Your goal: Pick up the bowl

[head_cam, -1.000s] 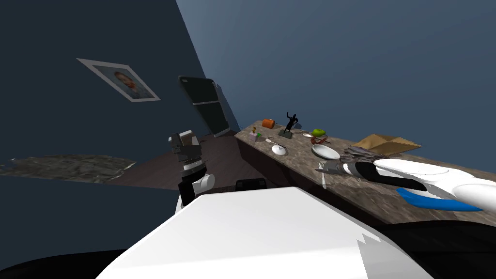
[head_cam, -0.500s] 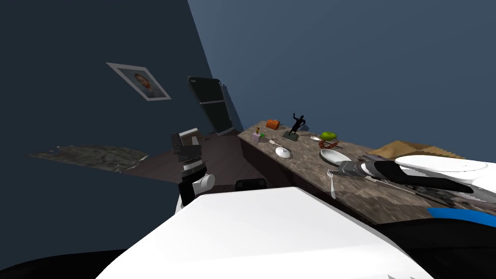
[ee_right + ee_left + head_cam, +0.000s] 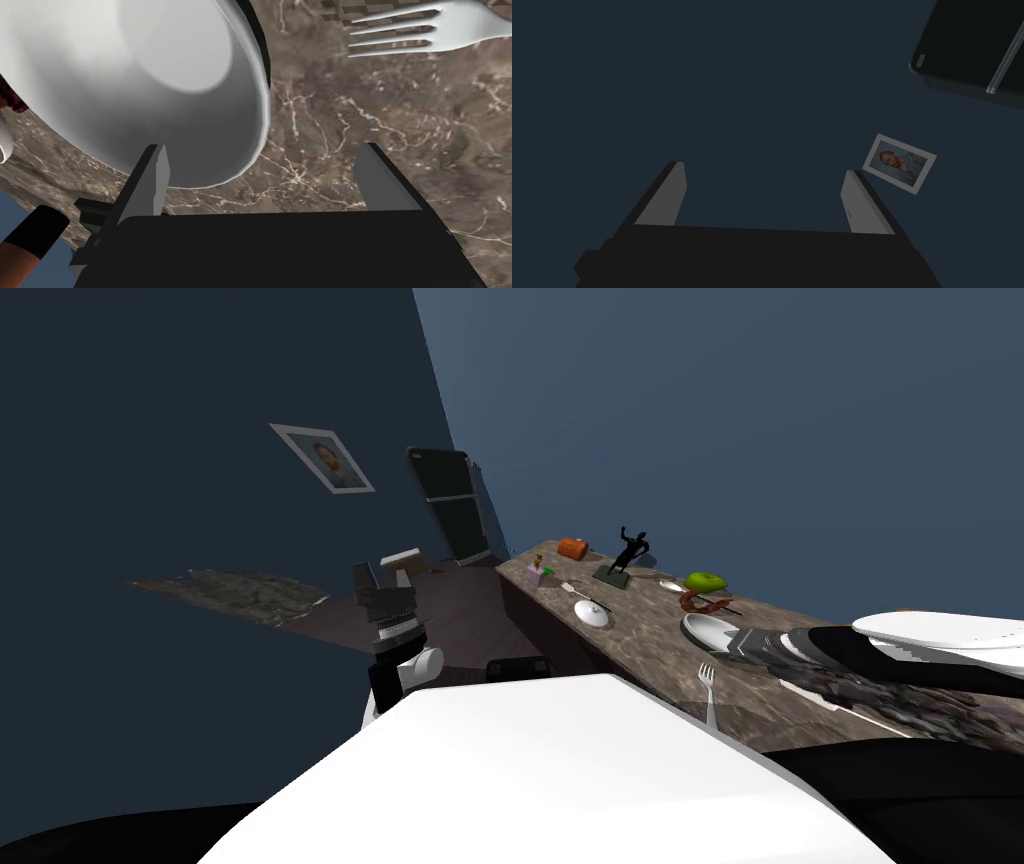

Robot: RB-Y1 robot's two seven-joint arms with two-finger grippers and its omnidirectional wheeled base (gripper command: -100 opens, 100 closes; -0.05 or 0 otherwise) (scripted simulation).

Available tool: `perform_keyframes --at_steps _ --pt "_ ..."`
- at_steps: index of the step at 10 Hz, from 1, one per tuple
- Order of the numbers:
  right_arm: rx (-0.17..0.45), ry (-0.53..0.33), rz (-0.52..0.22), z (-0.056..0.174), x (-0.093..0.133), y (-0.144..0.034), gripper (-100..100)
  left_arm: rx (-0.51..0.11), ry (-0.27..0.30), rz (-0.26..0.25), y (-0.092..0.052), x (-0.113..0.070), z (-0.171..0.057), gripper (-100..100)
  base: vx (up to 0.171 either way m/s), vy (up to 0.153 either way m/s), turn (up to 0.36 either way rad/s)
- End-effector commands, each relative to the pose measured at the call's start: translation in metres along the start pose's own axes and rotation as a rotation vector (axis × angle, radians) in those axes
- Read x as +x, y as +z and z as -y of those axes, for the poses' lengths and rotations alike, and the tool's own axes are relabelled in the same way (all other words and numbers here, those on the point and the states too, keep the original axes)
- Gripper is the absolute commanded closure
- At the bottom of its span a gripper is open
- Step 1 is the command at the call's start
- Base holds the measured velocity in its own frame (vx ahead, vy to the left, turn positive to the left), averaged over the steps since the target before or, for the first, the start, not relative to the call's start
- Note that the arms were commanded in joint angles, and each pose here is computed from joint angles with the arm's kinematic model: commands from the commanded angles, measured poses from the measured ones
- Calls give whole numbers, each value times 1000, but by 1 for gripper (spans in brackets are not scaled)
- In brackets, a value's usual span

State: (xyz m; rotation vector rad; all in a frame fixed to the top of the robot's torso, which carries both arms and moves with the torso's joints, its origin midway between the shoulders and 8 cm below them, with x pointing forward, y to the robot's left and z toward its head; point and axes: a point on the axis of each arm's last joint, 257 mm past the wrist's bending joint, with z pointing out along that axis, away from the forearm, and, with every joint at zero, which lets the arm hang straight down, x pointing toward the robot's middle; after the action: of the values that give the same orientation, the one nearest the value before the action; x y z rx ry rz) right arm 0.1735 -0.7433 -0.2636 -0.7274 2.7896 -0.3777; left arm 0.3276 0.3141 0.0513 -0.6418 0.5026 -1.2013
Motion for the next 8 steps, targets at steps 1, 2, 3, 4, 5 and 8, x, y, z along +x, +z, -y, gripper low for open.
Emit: perform_keyframes --at_steps 1,2,3,4,5,8 --pt "0 0 0 0 0 0 -100 0 0 0 0 0 0 0 34 -49 63" --pt "-2 4 -4 -1 2 0 0 0 0 0 0 0 0 0 6 -9 -8" --pt "-23 25 -43 -13 33 3 -100 0 0 0 0 0 0 0 -59 -6 376" --pt "-27 51 -31 -16 31 4 -100 0 0 0 0 0 0 0 -84 -25 283" --pt "-25 72 -15 -15 27 4 -100 0 0 0 0 0 0 0 -46 -15 -15" --pt "-42 126 -37 -29 55 5 -100 0 0 0 0 0 0 0 -64 -10 184"
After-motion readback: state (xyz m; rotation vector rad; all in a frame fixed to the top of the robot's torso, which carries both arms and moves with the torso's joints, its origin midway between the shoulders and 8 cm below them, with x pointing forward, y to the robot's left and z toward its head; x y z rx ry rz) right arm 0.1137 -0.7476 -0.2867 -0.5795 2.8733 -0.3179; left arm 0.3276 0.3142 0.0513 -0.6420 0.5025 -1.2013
